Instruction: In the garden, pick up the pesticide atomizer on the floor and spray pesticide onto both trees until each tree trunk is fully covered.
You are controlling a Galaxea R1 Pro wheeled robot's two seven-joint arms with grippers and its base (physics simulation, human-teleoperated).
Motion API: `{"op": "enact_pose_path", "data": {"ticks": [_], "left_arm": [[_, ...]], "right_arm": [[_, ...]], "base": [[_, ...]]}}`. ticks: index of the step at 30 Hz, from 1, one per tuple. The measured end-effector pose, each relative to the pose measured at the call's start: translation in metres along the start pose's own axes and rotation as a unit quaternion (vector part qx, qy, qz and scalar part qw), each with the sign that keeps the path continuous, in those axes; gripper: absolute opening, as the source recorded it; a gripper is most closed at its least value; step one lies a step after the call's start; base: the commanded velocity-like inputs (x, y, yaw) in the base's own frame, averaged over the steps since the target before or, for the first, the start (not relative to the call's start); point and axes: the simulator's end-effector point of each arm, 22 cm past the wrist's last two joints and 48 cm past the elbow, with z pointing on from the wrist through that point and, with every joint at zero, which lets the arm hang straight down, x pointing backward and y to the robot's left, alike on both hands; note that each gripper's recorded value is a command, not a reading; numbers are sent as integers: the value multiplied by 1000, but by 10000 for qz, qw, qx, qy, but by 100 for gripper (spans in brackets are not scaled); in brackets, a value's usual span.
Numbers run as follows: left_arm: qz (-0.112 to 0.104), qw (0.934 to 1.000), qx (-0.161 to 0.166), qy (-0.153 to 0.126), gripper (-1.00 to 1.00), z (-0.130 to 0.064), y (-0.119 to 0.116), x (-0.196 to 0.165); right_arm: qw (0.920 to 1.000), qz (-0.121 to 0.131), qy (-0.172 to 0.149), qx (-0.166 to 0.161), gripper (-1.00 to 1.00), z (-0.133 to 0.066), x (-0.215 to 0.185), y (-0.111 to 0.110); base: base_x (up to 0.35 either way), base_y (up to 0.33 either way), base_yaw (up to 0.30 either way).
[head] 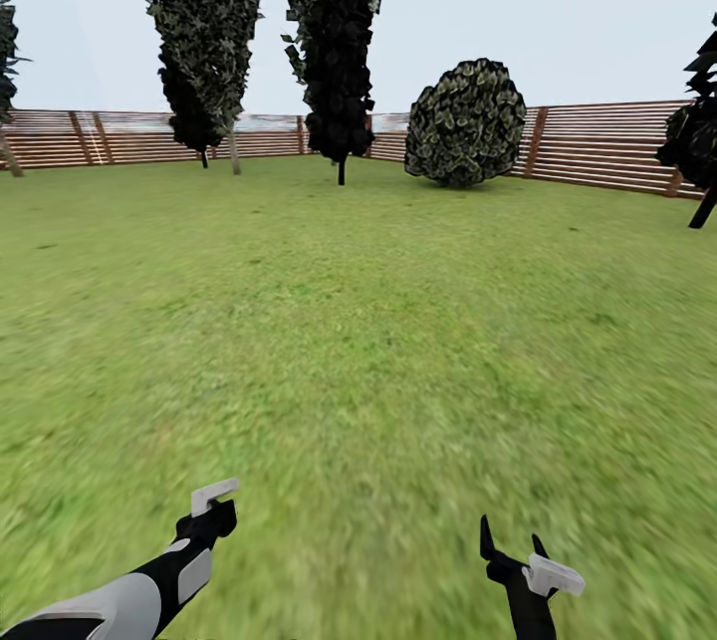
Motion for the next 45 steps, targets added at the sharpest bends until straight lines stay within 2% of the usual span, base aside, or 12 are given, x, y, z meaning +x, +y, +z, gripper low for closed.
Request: {"op": "enact_pose_path", "data": {"ticks": [7,22,45], "left_arm": [[-2,10000,5,-18,-100,-1,0,-2],[-10,10000,15,-56,-100,-2,-1,-6],[-21,9999,26,-99,-100,-4,-2,-11]], "right_arm": [[10000,7,-17,3,100,0,-1,0],[10000,17,-57,-4,100,1,-5,2],[9999,25,-103,-17,100,2,-9,3]], "base": [[0,0,134],[12,9,269],[252,207,275]]}}
